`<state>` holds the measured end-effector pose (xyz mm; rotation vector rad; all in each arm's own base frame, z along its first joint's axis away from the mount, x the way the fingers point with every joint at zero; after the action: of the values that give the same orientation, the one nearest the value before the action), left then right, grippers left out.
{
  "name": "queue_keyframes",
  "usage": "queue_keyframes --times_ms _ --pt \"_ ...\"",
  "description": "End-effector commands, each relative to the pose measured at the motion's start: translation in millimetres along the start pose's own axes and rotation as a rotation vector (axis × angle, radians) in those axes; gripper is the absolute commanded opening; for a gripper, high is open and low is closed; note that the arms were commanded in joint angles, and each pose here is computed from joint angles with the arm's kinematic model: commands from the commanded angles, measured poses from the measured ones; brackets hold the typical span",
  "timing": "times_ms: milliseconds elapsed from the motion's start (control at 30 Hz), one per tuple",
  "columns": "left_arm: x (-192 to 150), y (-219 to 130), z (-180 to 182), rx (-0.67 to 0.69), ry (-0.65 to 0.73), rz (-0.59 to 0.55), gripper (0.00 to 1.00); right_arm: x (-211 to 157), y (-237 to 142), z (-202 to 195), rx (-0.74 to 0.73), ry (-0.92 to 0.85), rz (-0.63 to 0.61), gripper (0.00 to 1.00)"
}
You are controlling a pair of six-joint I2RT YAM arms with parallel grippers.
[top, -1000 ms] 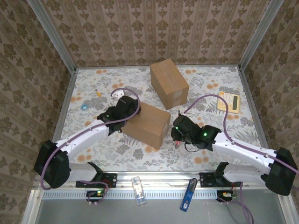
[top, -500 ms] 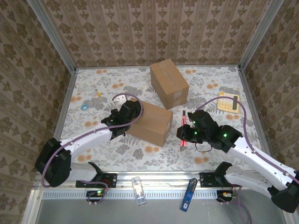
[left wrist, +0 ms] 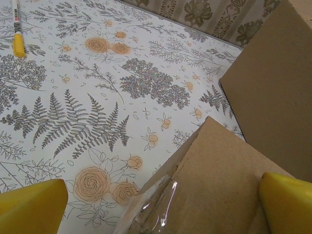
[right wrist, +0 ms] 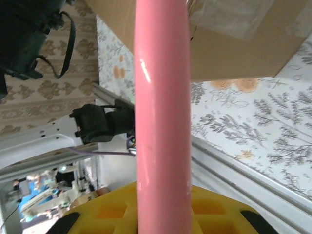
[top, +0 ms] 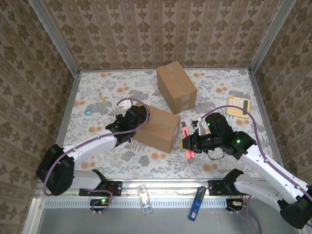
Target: Unpack the express box
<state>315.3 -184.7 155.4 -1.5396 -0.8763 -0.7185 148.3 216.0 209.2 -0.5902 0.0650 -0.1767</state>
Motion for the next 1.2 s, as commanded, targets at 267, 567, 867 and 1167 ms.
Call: queue_keyframes --times_ms 267,567,867,1167 --pt "-139 -5 65 0.143 0.312 0.478 1.00 2 0 6 0.132 -0.002 0.082 0.00" --pt "-139 -5 66 0.146 0.314 0.476 1.00 7 13 -10 0.091 0.030 0.112 0.00" --pt "-138 -6 67 0.149 0.311 0.474 1.00 10 20 -20 0.065 0.049 0.120 0.00" --pt "-139 -7 68 0.152 0.312 0.475 1.00 14 22 -18 0.071 0.044 0.115 0.00"
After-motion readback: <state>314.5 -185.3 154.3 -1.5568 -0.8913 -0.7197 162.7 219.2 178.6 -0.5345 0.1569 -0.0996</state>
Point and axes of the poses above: each hand's point on the last joint's axis, 136 mm out from that joint toward the fingers, its own y axis out along the fingers, its own z axis along the line the jaws close on, x = y × z, the point moved 1 cm from there along -y, back along the fingers, and after that the axes turned 10 degrees about y, right-handed, at the moved point
